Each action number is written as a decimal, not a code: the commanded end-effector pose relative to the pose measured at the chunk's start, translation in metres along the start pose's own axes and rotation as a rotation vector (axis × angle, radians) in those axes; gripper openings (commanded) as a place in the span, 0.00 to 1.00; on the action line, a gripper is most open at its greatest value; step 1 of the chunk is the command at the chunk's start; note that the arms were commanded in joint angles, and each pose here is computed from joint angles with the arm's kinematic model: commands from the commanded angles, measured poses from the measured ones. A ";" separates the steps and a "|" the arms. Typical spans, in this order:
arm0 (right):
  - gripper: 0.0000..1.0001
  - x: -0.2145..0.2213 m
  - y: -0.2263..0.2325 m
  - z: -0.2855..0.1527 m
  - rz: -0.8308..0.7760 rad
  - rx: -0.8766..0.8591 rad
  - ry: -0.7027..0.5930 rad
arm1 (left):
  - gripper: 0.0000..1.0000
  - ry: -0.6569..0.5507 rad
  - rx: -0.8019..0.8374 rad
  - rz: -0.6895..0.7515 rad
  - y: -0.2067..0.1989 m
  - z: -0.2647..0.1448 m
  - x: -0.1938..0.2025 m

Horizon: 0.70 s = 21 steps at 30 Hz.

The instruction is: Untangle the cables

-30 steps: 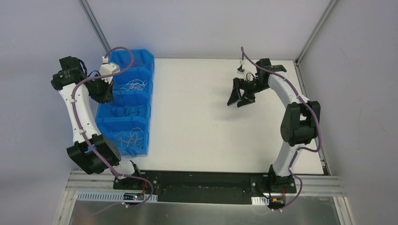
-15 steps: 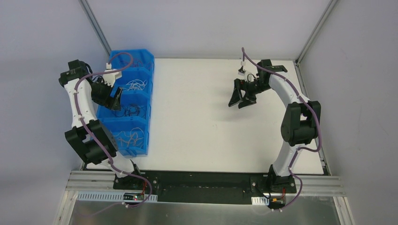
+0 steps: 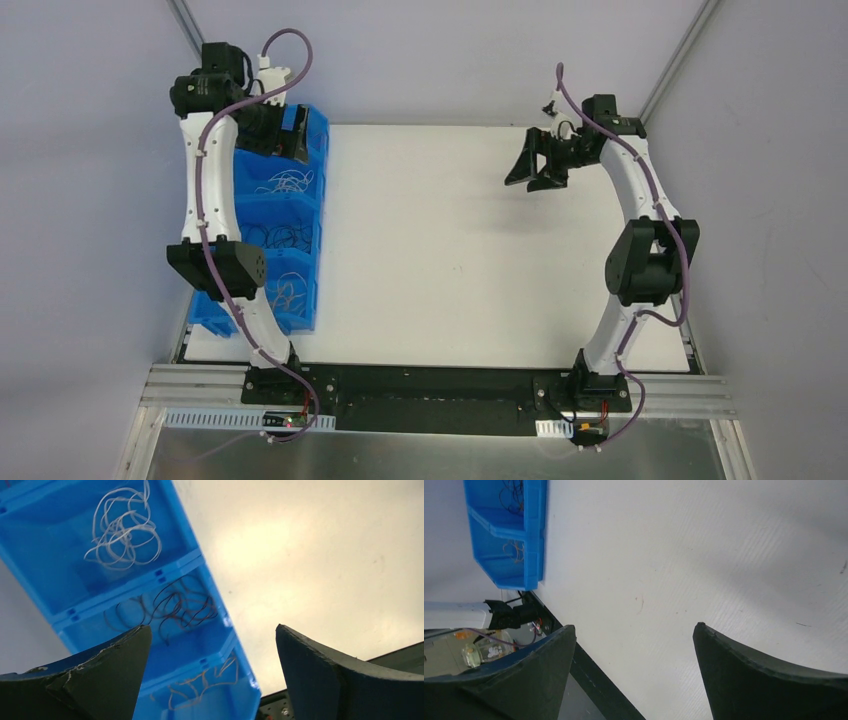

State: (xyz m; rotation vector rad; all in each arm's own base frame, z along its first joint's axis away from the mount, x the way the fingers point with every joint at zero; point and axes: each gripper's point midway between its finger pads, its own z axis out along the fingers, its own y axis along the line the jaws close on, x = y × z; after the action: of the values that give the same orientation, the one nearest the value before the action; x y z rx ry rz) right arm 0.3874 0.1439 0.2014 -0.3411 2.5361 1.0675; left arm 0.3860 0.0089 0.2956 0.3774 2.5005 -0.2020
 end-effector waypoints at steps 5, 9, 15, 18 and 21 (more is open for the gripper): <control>0.94 -0.018 0.003 -0.032 0.027 0.080 -0.150 | 0.99 0.002 0.021 -0.099 -0.042 0.017 -0.027; 0.96 -0.019 0.009 -0.031 0.066 0.058 -0.175 | 0.99 0.020 0.070 -0.100 -0.060 0.018 -0.021; 0.99 -0.022 0.022 -0.054 0.022 0.099 -0.244 | 0.99 -0.043 0.087 -0.120 -0.073 0.001 -0.030; 0.99 -0.027 0.024 -0.074 0.049 0.126 -0.316 | 0.99 -0.096 0.084 -0.127 -0.074 -0.009 -0.042; 0.99 -0.022 0.023 -0.090 0.045 0.160 -0.346 | 0.99 -0.123 0.091 -0.129 -0.076 -0.011 -0.047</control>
State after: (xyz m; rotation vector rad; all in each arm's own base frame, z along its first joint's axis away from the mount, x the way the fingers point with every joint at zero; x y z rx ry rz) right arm 0.3841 0.1154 0.2513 -0.0961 2.3985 0.9311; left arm 0.4007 -0.0650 0.2934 0.2632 2.5344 -0.3577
